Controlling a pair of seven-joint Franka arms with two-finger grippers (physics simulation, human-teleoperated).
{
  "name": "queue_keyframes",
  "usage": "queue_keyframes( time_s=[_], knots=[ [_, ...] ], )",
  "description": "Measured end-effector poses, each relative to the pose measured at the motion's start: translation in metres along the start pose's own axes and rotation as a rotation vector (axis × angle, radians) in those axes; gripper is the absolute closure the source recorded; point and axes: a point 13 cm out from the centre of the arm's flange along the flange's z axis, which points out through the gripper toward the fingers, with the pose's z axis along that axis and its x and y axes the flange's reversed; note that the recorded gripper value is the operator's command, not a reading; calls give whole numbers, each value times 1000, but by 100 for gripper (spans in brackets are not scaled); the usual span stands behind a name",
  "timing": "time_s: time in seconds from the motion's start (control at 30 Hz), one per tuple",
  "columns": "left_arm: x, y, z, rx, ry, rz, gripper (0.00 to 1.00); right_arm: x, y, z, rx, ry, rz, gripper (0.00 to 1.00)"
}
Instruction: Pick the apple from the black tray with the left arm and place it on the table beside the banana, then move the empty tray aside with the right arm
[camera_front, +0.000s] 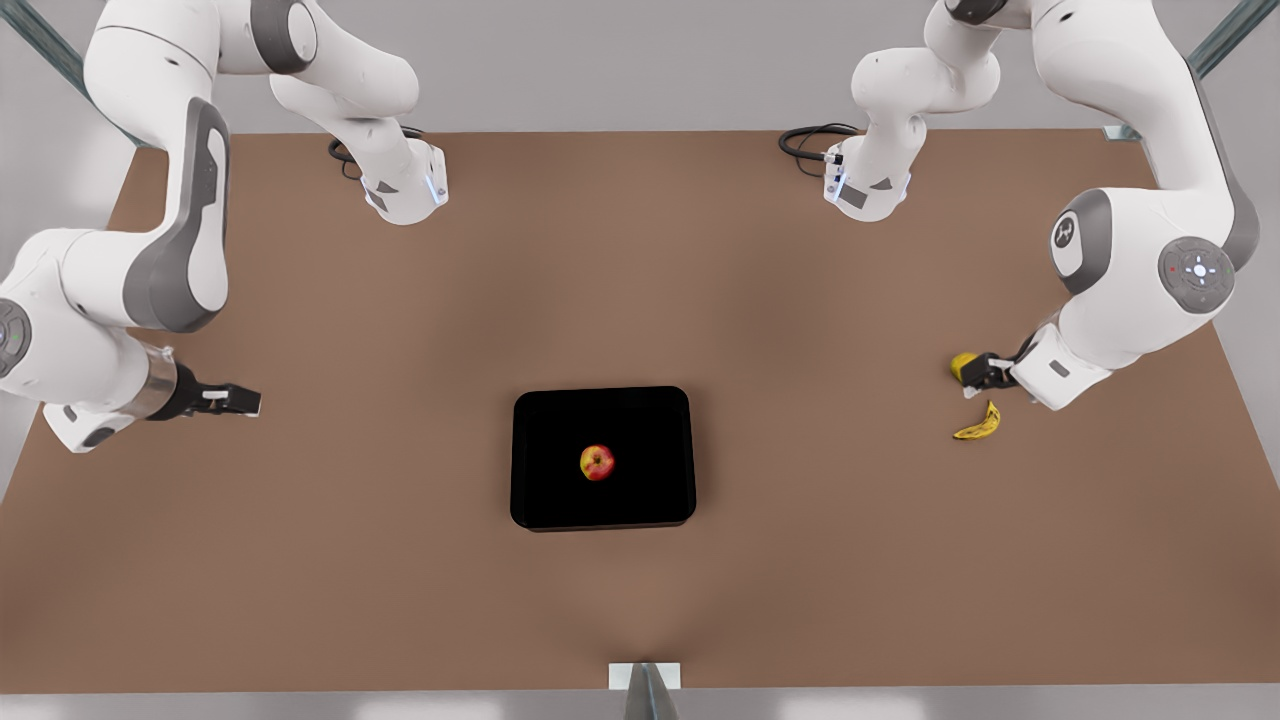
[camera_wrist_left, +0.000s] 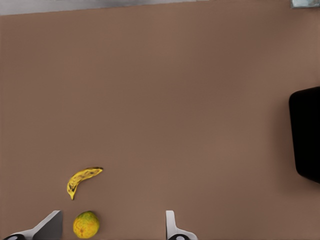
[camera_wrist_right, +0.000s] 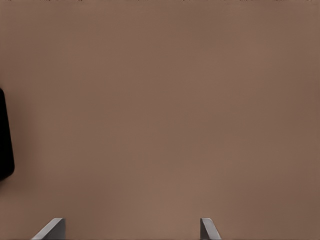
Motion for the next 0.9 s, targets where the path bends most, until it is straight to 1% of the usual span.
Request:
queue_keyframes(
  time_s=[0.07, 0.13, 0.17, 0.2, 0.23, 0.27, 0.37, 0.47, 0.6, 0.7, 0.77, 0.9],
  knots=[
    [-3, -3, -1, 0, -13, 8, 0, -6, 0, 2, 1, -13, -4, 0],
    [-9, -29, 13, 8, 0, 48, 0, -9, 0, 2, 2, -24, -7, 0],
    [-24, -73, 22, 12, -2, 109, 0, -10, 0, 2, 2, -29, -8, 0],
    [-31, -138, 36, 10, 2, 192, 0, -11, -1, 1, 3, -33, -10, 0],
    [-28, -200, 54, 6, 17, 266, 0, -12, -1, 1, 3, -36, -11, 0],
    [-23, -241, 74, 0, 32, 308, 0, -13, 0, 1, 4, -38, -13, 0],
    [-20, -308, 131, -26, 51, 331, 0, -14, 6, 1, 7, -43, -26, 0],
    [-9, -394, 177, -72, 26, 359, 0, -15, 6, 0, 8, -47, -29, 0],
    [4, -474, 217, -90, -33, 314, 0, -16, 6, 0, 9, -49, -32, 0],
    [5, -496, 244, -93, -75, 236, 0, -16, 6, 0, 9, -50, -34, 0],
    [-3, -515, 257, -72, -122, 184, 0, -16, 6, 0, 9, -50, -35, 0],
    [-9, -548, 268, -29, -199, 108, 0, -16, 6, 0, 9, -51, -36, 0]
  ],
)
